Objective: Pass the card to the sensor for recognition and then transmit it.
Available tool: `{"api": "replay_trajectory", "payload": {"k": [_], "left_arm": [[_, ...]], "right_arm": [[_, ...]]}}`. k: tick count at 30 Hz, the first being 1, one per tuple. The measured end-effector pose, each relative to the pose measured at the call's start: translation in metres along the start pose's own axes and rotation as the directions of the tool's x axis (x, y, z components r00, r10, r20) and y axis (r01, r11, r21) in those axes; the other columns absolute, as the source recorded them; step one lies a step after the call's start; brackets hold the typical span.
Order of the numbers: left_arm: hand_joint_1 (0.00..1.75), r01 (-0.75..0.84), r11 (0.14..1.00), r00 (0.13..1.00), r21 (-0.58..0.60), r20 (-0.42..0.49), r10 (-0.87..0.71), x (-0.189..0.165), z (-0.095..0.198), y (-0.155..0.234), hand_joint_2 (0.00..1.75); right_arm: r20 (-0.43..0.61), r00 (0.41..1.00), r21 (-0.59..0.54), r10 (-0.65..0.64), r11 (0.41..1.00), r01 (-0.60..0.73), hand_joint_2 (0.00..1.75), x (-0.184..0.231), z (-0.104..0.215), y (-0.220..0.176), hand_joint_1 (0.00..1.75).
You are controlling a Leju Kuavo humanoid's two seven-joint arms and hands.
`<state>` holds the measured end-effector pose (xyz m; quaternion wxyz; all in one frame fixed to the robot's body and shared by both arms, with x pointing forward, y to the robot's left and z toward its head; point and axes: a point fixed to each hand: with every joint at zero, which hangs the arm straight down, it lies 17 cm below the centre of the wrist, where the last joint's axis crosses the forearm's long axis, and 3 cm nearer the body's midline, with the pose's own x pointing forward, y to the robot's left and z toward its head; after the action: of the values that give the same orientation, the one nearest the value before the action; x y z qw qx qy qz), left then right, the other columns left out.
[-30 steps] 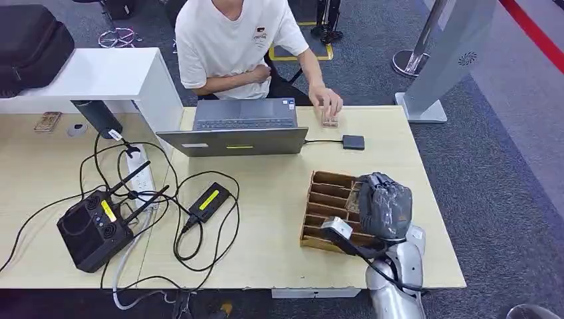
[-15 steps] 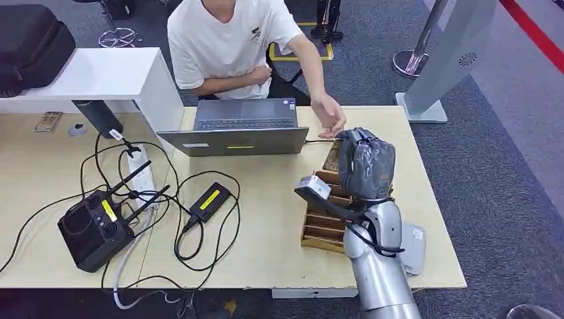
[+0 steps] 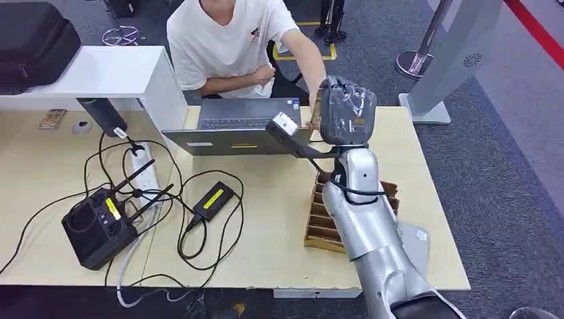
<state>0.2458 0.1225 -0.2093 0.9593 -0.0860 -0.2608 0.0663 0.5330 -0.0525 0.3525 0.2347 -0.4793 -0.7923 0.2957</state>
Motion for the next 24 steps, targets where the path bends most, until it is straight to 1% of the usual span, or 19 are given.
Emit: {"api": "replay_trajectory", "payload": {"k": [11,12,15,24], "left_arm": [[0.00,0.019,1.000,1.000,-0.008,-0.004,-0.019,0.000,0.000,-0.004,1.75],[0.00,0.022,1.000,1.000,-0.009,-0.006,-0.022,0.000,0.000,-0.004,1.75],[0.00,0.018,1.000,1.000,-0.013,-0.012,-0.019,0.000,0.000,-0.007,1.75],[0.00,0.012,1.000,1.000,-0.022,-0.014,-0.013,0.002,0.000,-0.014,1.75]], "right_arm": [[0.009,1.000,0.044,0.016,0.999,-0.017,1.75,0.001,-0.001,0.015,1.75],[-0.001,1.000,0.049,0.025,0.999,-0.025,1.75,-0.001,-0.001,0.016,0.00],[-0.019,0.999,0.067,0.032,0.997,-0.030,1.75,-0.006,0.001,0.022,0.00],[-0.026,0.999,0.089,0.025,0.996,-0.023,1.75,-0.013,0.009,0.030,0.00]]}}
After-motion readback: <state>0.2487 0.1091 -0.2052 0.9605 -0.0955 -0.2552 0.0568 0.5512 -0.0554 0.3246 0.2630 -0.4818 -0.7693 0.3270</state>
